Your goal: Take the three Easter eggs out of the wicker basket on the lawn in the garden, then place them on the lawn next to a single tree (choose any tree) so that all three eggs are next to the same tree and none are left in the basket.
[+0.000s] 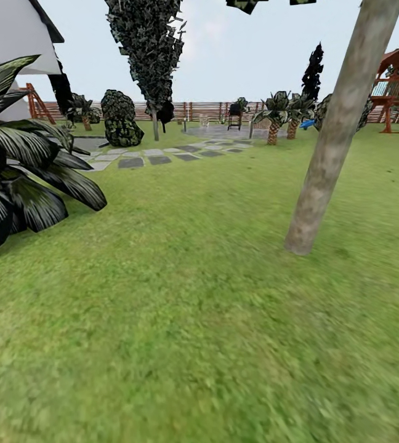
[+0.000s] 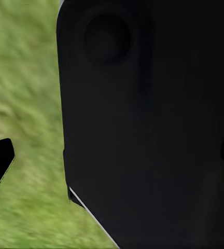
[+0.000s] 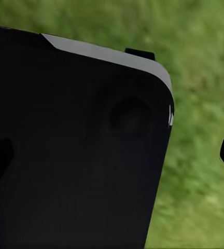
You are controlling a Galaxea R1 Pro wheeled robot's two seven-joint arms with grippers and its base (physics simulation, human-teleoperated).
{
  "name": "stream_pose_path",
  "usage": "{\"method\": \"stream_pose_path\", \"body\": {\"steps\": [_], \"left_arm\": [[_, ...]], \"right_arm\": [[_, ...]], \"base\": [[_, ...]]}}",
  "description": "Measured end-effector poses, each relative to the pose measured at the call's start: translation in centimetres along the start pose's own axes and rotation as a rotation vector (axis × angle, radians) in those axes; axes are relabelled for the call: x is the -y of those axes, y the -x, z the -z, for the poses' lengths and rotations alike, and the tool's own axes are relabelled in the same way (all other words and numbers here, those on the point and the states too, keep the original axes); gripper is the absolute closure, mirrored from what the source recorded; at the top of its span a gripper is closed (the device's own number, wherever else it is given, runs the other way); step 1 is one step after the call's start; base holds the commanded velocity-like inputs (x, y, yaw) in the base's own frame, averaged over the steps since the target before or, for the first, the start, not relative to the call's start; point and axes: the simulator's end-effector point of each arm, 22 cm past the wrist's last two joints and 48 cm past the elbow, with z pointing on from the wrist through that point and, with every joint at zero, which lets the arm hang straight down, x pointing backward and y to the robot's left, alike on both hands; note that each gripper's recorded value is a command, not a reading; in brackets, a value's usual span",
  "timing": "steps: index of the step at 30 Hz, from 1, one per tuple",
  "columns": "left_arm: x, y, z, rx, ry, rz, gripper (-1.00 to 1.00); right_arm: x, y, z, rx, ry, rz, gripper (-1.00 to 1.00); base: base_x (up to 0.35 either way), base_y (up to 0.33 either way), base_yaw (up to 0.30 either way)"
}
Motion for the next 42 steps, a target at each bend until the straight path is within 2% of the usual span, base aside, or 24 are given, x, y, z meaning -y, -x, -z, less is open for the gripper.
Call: {"method": "stream_pose_path", "body": {"steps": [42], "left_arm": [[0.07, 0.00, 0.00, 0.000, -0.001, 0.000, -1.00]], "right_arm": [[0.09, -0.12, 0.00, -0.005, -0.002, -0.004, -1.00]], "base": [[0.339, 0.000, 0.000]]}}
